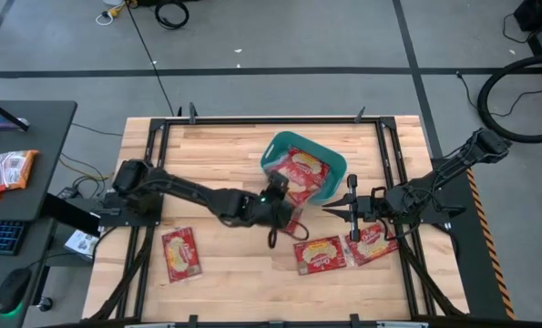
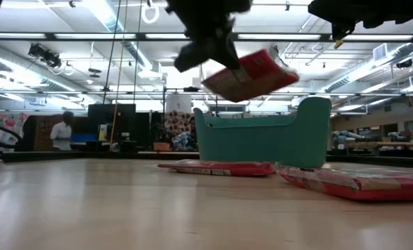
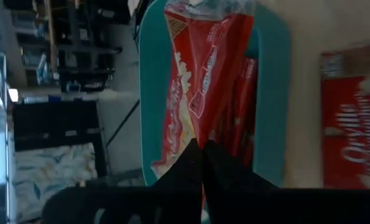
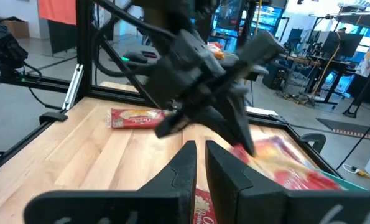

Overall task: Sort popcorn bags into baskets
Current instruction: Put the red popcorn bag into the green bin

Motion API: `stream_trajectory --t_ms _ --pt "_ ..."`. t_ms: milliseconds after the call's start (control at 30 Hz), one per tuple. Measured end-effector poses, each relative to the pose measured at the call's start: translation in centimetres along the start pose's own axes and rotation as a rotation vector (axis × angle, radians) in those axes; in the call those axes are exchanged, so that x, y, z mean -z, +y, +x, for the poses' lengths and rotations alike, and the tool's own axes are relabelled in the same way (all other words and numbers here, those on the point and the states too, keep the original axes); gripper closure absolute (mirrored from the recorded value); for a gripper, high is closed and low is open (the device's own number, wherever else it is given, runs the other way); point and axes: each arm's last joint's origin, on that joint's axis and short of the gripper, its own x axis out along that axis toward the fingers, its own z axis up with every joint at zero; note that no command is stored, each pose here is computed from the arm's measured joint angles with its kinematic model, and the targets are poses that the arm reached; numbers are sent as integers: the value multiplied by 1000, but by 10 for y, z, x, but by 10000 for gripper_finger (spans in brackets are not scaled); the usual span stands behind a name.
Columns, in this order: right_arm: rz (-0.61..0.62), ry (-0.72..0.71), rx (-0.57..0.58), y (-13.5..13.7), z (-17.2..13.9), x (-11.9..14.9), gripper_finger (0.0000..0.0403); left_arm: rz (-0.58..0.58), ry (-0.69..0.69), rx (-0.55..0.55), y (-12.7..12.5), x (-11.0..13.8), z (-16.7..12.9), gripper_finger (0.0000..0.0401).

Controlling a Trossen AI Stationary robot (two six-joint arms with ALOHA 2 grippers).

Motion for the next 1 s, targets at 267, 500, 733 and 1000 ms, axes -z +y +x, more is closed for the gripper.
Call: stream_trajectory --t_ms 267,500,733,1000 --pt "-8 5 0 0 0 1 362 -22 -15 51 2 17 72 401" --pt "-15 7 0 0 0 1 362 10 -20 48 -4 29 115 381" --pt "-27 18 -2 0 0 2 362 -73 -32 37 4 29 111 317" --pt "-26 21 -2 0 0 2 362 -320 -189 185 29 21 61 286"
